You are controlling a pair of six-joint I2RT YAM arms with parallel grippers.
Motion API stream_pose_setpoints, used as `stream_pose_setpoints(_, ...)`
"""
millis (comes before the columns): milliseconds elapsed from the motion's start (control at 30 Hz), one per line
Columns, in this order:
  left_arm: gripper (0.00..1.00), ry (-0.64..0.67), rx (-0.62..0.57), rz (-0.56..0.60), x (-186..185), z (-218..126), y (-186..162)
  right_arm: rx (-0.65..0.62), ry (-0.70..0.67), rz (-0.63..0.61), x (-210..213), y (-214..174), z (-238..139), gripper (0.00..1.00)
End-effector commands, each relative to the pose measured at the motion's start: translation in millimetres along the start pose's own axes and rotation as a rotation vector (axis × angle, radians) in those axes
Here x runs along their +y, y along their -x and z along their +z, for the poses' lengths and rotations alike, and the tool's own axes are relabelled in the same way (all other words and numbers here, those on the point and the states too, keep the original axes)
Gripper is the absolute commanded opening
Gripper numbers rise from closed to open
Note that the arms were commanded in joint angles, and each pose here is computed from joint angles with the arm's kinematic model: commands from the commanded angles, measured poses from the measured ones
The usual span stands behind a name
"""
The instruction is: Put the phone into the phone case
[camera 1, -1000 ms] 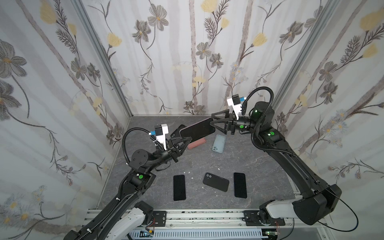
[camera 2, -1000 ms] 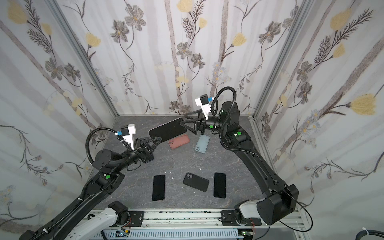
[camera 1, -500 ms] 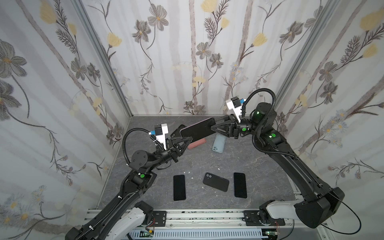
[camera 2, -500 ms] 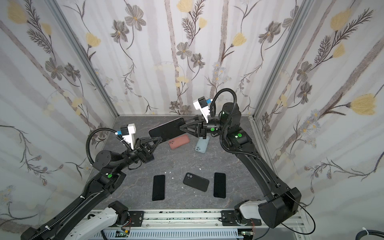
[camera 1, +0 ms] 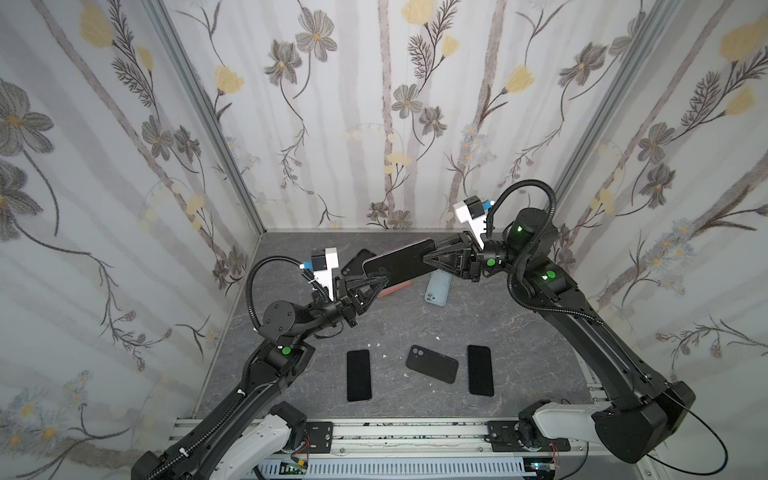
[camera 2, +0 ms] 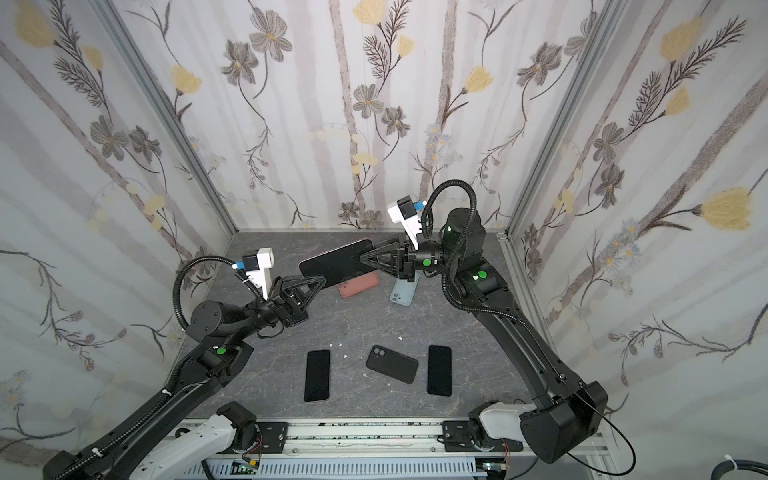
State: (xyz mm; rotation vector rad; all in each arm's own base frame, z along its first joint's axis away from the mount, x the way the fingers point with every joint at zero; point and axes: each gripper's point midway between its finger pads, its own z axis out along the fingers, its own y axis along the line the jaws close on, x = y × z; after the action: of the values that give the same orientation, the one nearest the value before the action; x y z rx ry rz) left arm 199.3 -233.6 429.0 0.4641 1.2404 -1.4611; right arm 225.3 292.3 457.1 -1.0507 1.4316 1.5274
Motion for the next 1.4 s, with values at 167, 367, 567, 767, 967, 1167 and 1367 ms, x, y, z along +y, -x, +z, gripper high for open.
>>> stream_pose_setpoints(167,0.0,-0.027,-0.01,0.038,-8.4,2.8,8.0,0.016,0.066,-0.02,17.2,-0.6,0.7,0.0)
stream_pose_setpoints(367,0.16,0.068,-0.062,0.069,5.5,3.3,20.7,-0.016,0.036,-0.064,17.7,10.6,-4.9,0.0)
stream_pose_setpoints(567,0.77,0.245,-0.182,0.117,26.5,-10.8,43.3,-0.091,-0.077,-0.119,6.7,31.8,-22.2,0.0)
stream_pose_setpoints(767,0.78,0.54,-0.254,0.082,70.3,-41.0,48.9,-0.169,-0.237,-0.14,-21.2,48.7,-44.9,0.0)
stream_pose_setpoints(967,0.67,0.93,-0.267,-0.023,129.6,-85.7,33.0,-0.273,-0.592,-0.162,-69.9,63.1,-83.7,0.0)
stream_pose_setpoints(1167,0.56,1.097,-0.104,-0.106,167.8,-85.4,-3.9,-0.326,-0.824,-0.149,-93.9,62.0,-119.9,0.0)
stream_pose_setpoints(1367,0.46,1.125,0.017,-0.131,180.6,-65.8,-40.6,-0.361,-0.949,-0.124,-102.2,52.2,-148.8,0.0)
